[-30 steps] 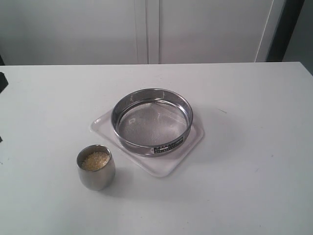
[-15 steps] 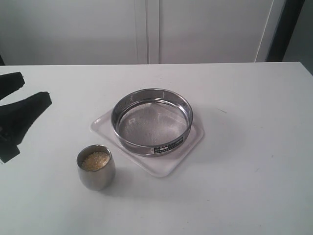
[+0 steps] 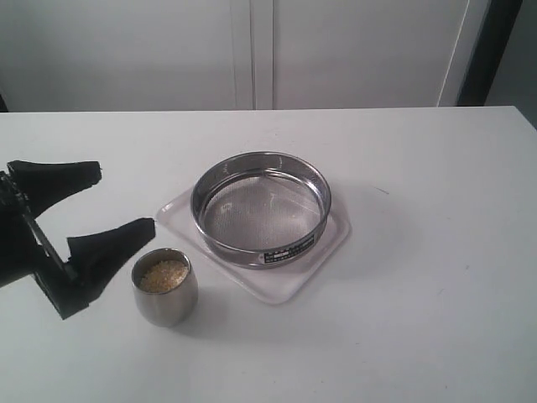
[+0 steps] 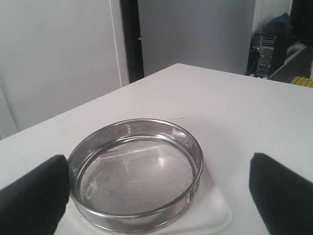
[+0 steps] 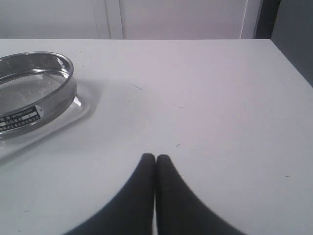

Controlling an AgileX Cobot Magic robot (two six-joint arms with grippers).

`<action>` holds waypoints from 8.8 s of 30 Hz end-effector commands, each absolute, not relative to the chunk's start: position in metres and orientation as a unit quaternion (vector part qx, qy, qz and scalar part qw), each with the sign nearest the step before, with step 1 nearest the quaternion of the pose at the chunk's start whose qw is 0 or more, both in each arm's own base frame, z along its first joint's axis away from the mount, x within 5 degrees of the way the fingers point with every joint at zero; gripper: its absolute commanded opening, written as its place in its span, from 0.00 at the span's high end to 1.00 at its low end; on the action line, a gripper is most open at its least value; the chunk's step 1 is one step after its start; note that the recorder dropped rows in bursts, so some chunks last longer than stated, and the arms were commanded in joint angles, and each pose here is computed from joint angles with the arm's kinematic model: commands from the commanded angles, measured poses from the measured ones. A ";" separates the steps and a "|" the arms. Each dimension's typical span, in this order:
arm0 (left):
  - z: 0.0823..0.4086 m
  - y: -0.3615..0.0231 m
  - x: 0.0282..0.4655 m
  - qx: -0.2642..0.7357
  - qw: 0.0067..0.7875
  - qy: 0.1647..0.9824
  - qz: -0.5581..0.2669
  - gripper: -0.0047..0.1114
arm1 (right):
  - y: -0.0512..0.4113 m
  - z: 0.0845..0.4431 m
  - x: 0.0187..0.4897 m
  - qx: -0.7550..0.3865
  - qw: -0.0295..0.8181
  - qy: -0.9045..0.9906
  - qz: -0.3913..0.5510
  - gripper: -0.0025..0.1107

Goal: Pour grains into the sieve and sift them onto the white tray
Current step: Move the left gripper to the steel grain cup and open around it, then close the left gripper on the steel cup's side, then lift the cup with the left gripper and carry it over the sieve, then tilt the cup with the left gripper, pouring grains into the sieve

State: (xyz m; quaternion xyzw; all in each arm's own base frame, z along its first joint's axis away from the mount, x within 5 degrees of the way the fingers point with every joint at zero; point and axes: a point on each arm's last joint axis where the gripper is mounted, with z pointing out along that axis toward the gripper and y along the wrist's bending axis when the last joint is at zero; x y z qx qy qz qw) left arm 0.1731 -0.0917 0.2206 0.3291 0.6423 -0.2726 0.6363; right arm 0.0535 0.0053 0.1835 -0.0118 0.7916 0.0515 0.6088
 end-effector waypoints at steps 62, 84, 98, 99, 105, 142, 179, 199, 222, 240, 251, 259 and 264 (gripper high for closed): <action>0.131 -0.129 0.215 0.362 0.525 0.724 -0.262 0.11 | 0.005 0.183 0.053 -0.006 0.611 0.789 0.057 0.98; 0.127 -0.128 0.216 0.368 0.512 0.735 -0.249 0.11 | 0.005 0.183 0.053 -0.006 0.611 0.789 0.057 0.98; 0.104 -0.128 0.217 0.366 0.482 0.757 -0.248 0.11 | 0.005 0.183 0.053 -0.006 0.611 0.789 0.057 0.98; 0.103 -0.128 0.217 0.365 0.481 0.757 -0.249 0.11 | 0.005 0.183 0.053 -0.006 0.611 0.789 0.057 0.98; 0.103 -0.129 0.217 0.362 0.487 0.753 -0.256 0.14 | 0.005 0.183 0.053 -0.006 0.611 0.789 0.057 0.98; 0.111 -0.125 0.219 0.355 0.490 0.763 -0.228 0.96 | 0.005 0.183 0.053 -0.006 0.611 0.789 0.057 0.98; 0.255 -0.122 0.246 0.303 0.527 0.773 -0.182 0.96 | 0.005 0.183 0.053 -0.006 0.611 0.789 0.057 0.98; 0.277 -0.154 0.287 0.330 0.526 0.782 -0.055 0.96 | 0.005 0.183 0.053 -0.006 0.611 0.789 0.057 0.98; 0.261 -0.195 0.333 0.366 0.526 0.768 0.020 0.96 | 0.005 0.183 0.053 -0.006 0.611 0.789 0.057 0.98; 0.247 -0.220 0.336 0.451 0.512 0.721 0.118 0.96 | 0.005 0.183 0.053 -0.006 0.611 0.789 0.057 0.98; 0.237 -0.229 0.334 0.486 0.498 0.704 0.141 0.96 | 0.005 0.183 0.053 -0.006 0.611 0.789 0.057 0.98; 0.237 -0.242 0.336 0.509 0.487 0.682 0.196 0.96 | 0.005 0.183 0.053 -0.006 0.611 0.789 0.057 0.98; 0.233 -0.244 0.342 0.535 0.443 0.685 0.221 0.96 | 0.005 0.183 0.053 -0.006 0.611 0.789 0.057 0.98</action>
